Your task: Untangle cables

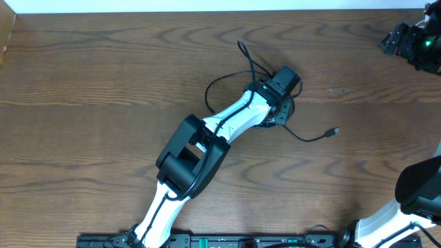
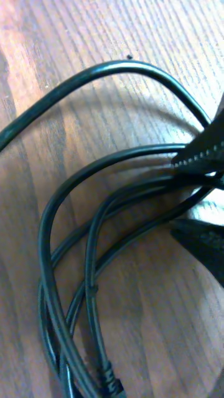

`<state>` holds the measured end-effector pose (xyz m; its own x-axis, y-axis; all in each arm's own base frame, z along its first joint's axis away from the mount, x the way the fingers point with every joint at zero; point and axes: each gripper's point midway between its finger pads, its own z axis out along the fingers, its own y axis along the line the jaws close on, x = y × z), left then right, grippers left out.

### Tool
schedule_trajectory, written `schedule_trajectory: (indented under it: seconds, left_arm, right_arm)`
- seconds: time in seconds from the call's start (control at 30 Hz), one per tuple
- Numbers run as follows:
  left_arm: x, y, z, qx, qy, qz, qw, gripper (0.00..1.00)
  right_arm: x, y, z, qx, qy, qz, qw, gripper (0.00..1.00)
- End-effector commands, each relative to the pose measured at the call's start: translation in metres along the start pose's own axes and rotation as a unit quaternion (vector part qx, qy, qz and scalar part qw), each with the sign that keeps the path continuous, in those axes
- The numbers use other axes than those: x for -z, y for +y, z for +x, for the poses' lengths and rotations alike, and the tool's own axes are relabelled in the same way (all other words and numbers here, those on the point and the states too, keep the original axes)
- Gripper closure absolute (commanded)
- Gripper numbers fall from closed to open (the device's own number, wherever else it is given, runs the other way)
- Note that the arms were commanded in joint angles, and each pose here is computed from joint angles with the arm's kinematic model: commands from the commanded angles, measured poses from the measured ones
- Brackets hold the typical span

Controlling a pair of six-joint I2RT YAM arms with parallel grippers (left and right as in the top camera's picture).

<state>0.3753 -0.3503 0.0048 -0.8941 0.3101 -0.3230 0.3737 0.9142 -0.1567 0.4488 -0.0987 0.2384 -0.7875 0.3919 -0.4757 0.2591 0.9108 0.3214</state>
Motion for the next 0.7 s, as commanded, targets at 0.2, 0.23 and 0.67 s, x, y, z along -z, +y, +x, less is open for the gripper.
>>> schedule_trajectory:
  seconds: [0.2,0.23,0.67]
  left_arm:
    - [0.013,0.012,-0.012,0.0,-0.019,-0.019,1.0,0.81]
    - [0.023,0.013,-0.018,0.003,-0.028,-0.017,0.999,0.81]
    - [0.188,0.008,-0.062,0.017,-0.162,0.026,0.986,0.92]
  right_arm:
    - [-0.002,-0.004,0.001,0.005,0.002,0.007,1.0,0.13]
    - [-0.002,-0.003,0.001,0.006,0.003,0.006,1.0,0.12]
    - [0.001,0.029,0.005,0.017,0.012,-0.087,0.996,0.13]
